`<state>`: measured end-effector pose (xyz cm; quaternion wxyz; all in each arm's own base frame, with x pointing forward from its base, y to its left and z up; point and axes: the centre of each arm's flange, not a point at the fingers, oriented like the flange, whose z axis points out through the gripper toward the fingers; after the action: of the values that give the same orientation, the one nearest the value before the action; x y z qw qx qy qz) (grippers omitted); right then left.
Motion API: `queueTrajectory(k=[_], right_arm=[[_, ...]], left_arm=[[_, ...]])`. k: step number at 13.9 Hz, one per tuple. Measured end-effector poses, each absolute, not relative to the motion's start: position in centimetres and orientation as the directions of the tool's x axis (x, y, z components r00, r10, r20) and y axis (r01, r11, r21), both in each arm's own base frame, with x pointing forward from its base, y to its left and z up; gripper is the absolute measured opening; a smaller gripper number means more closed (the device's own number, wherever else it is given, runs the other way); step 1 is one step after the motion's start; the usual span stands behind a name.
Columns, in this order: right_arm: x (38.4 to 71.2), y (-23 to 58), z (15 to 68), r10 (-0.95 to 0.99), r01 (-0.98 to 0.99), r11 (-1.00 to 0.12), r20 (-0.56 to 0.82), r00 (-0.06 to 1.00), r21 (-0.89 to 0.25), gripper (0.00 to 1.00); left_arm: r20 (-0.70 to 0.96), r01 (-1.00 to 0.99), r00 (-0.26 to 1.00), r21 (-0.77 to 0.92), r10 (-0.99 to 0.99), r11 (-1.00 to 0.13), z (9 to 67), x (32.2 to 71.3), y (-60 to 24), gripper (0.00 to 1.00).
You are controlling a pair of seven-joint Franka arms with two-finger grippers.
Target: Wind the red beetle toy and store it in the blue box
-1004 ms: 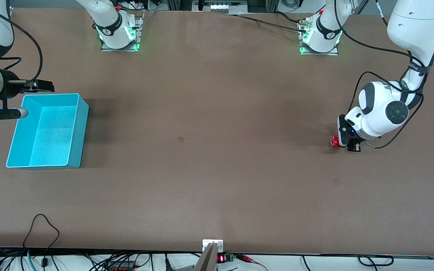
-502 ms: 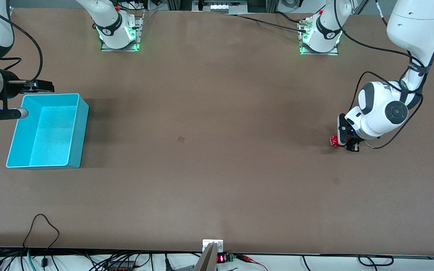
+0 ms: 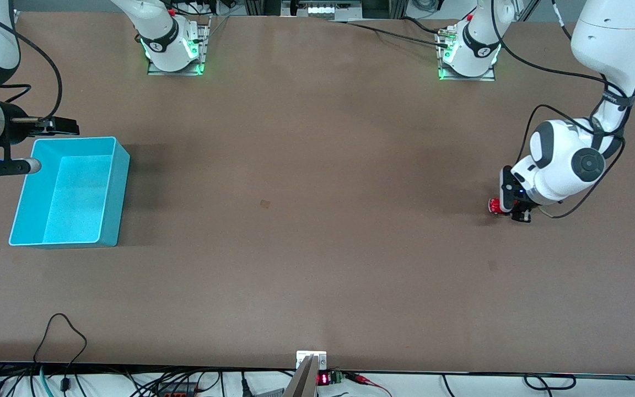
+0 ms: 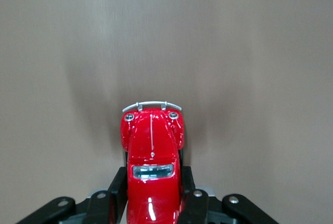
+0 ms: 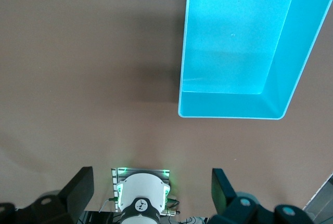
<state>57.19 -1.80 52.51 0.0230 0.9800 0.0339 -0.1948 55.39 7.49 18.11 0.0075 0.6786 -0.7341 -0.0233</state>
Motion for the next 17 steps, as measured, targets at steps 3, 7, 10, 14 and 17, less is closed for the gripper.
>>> queueTrajectory(k=[3, 7, 10, 14, 17], right_arm=[[57.2, -1.8, 52.5, 0.057, 0.075, -0.997, -0.383, 0.922, 0.032, 1.00], [57.2, -1.8, 52.5, 0.058, 0.076, -0.997, -0.383, 0.922, 0.032, 1.00], [57.2, -1.9, 52.5, 0.056, 0.074, -0.997, -0.384, 0.922, 0.032, 1.00], [57.2, -2.0, 52.5, 0.057, 0.074, -0.997, -0.384, 0.922, 0.032, 1.00], [57.2, -2.0, 52.5, 0.059, 0.076, -0.997, -0.384, 0.922, 0.031, 1.00]], left_arm=[[-0.020, -0.997, -0.073, 0.038, -0.997, 0.072, 18.1, 55.3, 10.7, 0.44], [-0.021, -0.998, -0.061, 0.034, -0.998, 0.060, 18.1, 55.3, 12.3, 0.44], [-0.022, -0.998, -0.046, 0.032, -0.999, 0.045, 18.1, 55.3, 13.2, 0.44], [-0.022, -0.999, -0.040, 0.031, -0.999, 0.039, 18.1, 55.2, 13.6, 0.44], [-0.018, -0.998, -0.042, 0.043, -0.999, 0.041, 17.5, 55.0, 13.6, 0.58]])
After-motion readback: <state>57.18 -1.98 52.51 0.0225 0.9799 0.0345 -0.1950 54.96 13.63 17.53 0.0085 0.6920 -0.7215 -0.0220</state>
